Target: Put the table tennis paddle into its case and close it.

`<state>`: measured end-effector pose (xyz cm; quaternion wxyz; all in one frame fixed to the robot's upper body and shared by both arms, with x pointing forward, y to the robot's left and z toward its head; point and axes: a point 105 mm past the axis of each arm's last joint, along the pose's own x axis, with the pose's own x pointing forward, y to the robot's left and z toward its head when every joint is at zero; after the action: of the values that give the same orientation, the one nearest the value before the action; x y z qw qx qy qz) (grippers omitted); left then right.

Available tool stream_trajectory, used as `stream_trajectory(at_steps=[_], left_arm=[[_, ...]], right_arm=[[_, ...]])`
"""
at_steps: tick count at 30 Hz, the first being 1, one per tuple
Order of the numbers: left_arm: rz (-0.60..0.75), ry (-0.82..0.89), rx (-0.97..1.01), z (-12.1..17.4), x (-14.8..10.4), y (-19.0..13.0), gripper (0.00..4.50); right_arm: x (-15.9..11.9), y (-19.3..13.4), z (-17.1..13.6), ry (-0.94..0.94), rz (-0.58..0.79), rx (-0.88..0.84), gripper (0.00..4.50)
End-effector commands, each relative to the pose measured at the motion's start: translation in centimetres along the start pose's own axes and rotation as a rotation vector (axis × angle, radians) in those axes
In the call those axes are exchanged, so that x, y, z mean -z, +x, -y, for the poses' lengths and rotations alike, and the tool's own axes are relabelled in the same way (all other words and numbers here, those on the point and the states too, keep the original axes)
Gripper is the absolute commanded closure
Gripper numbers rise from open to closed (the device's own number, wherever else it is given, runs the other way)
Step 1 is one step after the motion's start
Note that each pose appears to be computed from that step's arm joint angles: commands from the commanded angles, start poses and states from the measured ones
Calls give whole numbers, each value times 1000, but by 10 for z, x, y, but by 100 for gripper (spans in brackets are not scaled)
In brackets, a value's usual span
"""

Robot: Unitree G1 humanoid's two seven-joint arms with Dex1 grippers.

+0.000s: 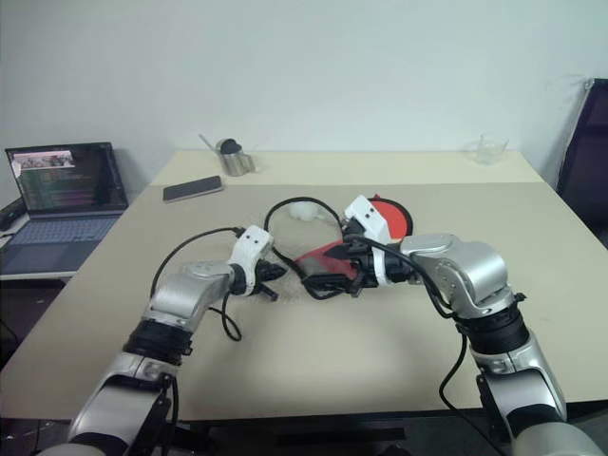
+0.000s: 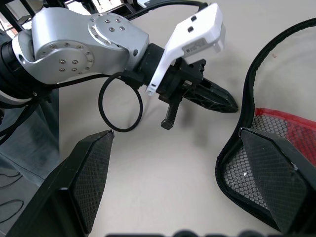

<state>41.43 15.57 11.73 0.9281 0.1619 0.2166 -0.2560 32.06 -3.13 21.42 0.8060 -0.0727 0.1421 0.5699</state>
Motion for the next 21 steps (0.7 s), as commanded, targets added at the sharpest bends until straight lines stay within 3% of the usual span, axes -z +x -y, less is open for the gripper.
stream_trajectory(at_steps=[1, 14, 21], left_arm=[[55, 45, -58, -9, -21, 3, 446], [118, 70, -81, -7, -47, 20, 446], [290, 96, -91, 4, -87, 18, 446]], right_arm=[[-10, -4, 0, -34, 31, 11, 0], [-11, -4, 0, -31, 30, 12, 0], [-18, -16, 10, -57, 44, 59, 0]])
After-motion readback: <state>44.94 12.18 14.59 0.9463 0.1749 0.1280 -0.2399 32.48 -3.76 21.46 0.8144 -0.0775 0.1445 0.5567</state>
